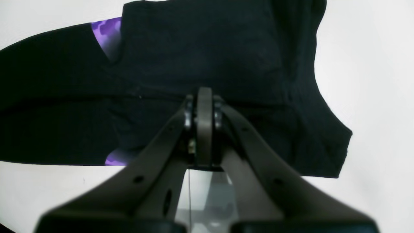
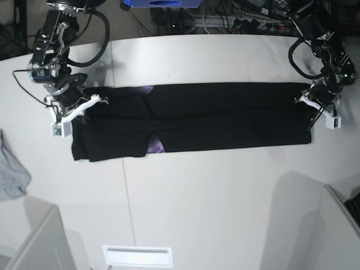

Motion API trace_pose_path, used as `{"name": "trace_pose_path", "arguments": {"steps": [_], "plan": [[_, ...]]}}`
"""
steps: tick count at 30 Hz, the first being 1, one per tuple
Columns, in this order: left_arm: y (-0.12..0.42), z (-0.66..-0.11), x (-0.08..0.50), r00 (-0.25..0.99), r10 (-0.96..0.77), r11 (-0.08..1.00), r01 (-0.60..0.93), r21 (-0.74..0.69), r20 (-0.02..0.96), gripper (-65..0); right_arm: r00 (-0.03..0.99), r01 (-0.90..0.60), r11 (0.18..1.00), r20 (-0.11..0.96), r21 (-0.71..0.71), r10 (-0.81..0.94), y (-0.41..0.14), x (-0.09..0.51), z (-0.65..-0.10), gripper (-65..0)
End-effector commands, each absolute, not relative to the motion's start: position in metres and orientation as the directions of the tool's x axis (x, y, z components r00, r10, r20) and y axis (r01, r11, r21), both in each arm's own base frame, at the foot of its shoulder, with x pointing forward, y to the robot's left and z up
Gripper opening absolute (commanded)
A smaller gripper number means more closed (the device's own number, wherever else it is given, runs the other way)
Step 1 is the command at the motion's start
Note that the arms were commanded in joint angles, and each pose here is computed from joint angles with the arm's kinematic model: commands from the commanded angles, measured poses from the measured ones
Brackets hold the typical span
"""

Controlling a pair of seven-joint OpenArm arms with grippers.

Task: Fold the T-shirt properly
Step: 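Lower both grippers to the ends of the black strip and grasp, then pull the strip ends apart with both grippers to straighten it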

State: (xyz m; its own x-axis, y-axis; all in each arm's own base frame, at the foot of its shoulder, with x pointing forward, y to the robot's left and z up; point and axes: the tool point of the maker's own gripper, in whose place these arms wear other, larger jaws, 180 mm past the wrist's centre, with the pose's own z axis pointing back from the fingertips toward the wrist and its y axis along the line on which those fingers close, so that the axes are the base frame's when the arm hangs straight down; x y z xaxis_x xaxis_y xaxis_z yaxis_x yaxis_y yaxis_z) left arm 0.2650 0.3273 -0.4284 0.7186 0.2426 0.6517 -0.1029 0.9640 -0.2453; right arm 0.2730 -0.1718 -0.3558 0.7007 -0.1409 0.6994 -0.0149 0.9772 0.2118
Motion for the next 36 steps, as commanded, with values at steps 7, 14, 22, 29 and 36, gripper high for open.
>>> {"name": "trace_pose_path", "arguments": {"steps": [7, 14, 22, 29, 36], "plan": [[0.349, -0.428, 0.255, 0.768, 0.19, 0.979, -0.099, -0.18, 0.611, -65.0, 0.69, -0.012, 0.978, 0.71, 0.207, -0.142, -0.175, 0.268, -0.354, -65.0], [0.388, -0.391, 0.257, 0.703, 0.183, 0.983, -0.153, -0.105, 0.687, -65.0, 0.683, -0.017, 0.949, 0.697, 0.316, -0.219, -0.165, 0.264, -0.35, -65.0], [0.393, -0.332, 0.251, 0.661, -0.018, 0.993, -0.076, 0.091, 0.75, -65.0, 0.664, -0.009, 0.911, 0.684, 0.412, -0.303, -0.164, 0.261, -0.344, -65.0], [0.356, -0.31, 0.245, 0.62, -0.113, 0.988, -0.01, 0.152, 0.776, -65.0, 0.693, 0.039, 0.901, 0.638, 0.431, -0.335, -0.17, 0.257, -0.365, -65.0], [0.297, -0.322, 0.251, 0.622, -0.143, 0.99, 0.093, 0.109, 0.77, -65.0, 0.705, 0.083, 0.896, 0.609, 0.437, -0.362, -0.179, 0.252, -0.378, -65.0]]}}
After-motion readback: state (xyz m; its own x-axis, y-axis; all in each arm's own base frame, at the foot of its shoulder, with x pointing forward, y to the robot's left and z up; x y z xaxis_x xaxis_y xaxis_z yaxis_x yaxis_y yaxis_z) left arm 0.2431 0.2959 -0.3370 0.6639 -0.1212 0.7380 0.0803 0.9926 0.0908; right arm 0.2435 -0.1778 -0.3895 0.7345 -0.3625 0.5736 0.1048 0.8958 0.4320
